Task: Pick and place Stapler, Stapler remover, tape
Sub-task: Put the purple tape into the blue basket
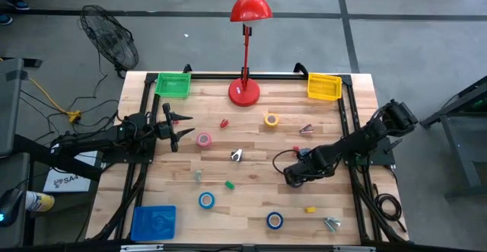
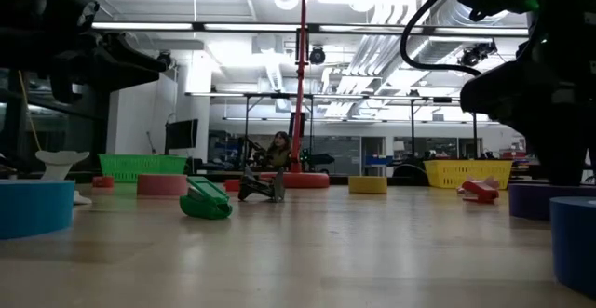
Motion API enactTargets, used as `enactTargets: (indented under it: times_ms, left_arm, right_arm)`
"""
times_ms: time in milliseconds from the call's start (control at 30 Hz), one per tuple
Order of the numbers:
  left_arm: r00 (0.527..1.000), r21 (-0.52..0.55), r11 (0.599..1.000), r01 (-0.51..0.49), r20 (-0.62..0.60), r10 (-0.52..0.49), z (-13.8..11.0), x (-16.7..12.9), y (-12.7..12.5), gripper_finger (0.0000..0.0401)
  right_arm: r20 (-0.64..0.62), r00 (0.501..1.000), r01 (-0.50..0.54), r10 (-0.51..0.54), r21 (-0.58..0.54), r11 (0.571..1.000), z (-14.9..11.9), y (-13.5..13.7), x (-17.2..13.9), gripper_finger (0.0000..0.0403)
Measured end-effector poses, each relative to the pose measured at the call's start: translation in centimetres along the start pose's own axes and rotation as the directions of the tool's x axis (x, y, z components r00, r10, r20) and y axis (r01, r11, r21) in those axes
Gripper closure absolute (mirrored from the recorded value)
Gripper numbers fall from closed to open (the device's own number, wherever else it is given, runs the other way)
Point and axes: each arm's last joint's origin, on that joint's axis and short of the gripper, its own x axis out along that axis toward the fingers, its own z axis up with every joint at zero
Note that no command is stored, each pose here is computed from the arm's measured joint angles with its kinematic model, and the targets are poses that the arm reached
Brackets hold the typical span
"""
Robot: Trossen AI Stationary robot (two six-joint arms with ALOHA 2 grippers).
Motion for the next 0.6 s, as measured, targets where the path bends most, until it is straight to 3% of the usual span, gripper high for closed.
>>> enactTargets:
  times_ms: [600]
  left_arm:
    - [1.0,0.0,1.0,0.0,0.001,0.0,0.01,0.0,0.0,0.0211]
  right_arm:
    - [0.001,1.0,-0.001,0.001,-0.003,1.0,0.0,0.0,0.01,0.0373]
